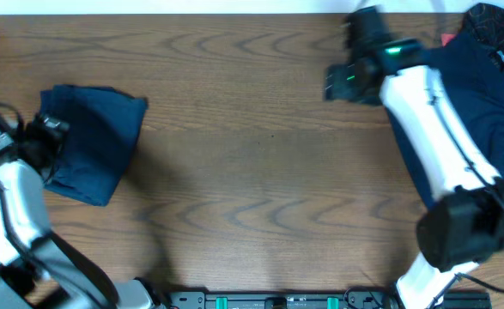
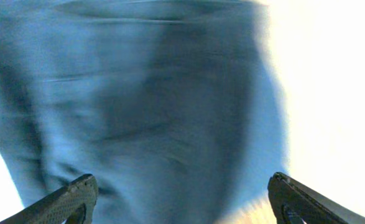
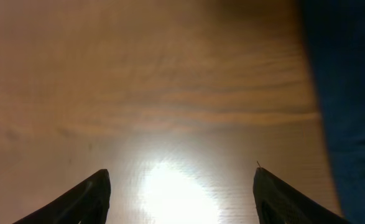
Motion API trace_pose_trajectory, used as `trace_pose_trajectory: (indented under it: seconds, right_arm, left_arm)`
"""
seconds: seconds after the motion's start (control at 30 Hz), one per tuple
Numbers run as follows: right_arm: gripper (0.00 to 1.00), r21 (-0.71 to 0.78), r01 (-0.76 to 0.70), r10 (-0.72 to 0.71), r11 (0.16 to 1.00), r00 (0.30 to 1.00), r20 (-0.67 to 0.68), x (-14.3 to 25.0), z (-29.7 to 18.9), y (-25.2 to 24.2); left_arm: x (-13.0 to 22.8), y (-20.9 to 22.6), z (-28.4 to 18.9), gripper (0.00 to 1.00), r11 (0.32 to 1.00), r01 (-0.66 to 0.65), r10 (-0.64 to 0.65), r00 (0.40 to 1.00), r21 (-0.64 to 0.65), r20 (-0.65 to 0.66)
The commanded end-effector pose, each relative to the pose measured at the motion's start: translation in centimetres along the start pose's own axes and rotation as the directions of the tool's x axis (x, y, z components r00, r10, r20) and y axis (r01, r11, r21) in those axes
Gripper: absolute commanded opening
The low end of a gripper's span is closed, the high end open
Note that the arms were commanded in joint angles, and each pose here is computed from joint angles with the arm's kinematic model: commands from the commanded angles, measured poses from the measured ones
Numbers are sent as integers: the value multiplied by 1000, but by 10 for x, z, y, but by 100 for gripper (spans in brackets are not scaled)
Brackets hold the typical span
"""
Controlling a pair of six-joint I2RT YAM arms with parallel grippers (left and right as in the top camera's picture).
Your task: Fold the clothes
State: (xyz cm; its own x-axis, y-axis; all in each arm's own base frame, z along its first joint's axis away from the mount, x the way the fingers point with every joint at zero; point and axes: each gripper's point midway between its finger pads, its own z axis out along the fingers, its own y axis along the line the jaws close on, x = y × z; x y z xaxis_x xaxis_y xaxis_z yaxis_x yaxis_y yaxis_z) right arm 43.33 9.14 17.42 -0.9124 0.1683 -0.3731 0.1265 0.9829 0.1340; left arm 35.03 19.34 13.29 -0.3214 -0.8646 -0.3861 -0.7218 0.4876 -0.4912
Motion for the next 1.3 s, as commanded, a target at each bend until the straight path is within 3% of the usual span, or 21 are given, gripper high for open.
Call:
trace_pose_trajectory:
  seconds: [0.0, 0.1, 0.2, 0.3, 0.4, 0.57, 0.67, 0.73, 0.77, 0.97, 1.1, 1.27]
  right_arm:
    - [73, -59, -88, 93, 994, 991, 96, -25, -40, -27]
    - [73, -59, -72, 79, 996, 988, 136, -35, -54, -53]
    - [74, -28, -88, 91, 996, 984, 151, -35, -68, -83]
    - [74, -33, -97, 101, 995, 985, 138, -25, -85, -106]
    - [72, -39, -150, 154, 988, 977, 149, -11, -105, -130]
    - [72, -6, -131, 129, 991, 964, 233, 28, -124, -151]
    - [80, 24, -99, 86, 995, 942, 324, 61, -134, -152]
    - [90, 34, -91, 69, 995, 911, 406, 84, -142, -152]
    - [99, 34, -85, 61, 996, 893, 446, 96, -145, -150]
    - [99, 30, -53, 23, 998, 784, 620, 149, -156, -143]
    - [99, 32, -51, 19, 998, 772, 635, 182, -154, -142]
    - [99, 30, -70, 44, 997, 849, 527, 224, -136, -141]
  left_arm:
    - [37, -68, -29, 89, 928, -331, 337, 942, 169, -3]
    - [93, -112, -40, 89, 811, -524, 548, 836, 260, -27]
    - [151, -127, -45, 90, 725, -630, 674, 732, 278, -98]
    - [195, -107, -52, 91, 672, -704, 740, 633, 229, -225]
    - [216, -86, -66, 84, 644, -737, 756, 573, 204, -315]
    - [209, -88, -107, 83, 614, -751, 789, 581, 243, -199]
    - [204, -85, -143, 83, 559, -781, 819, 572, 279, -41]
    - [204, -77, -163, 84, 549, -782, 809, 586, 294, 48]
    - [205, -70, -172, 98, 551, -778, 796, 599, 303, 92]
    - [198, -66, -220, 98, 516, -781, 694, 622, 350, 364]
    - [196, -61, -244, 98, 498, -788, 646, 616, 362, 451]
    - [195, -60, -250, 98, 493, -790, 632, 614, 365, 474]
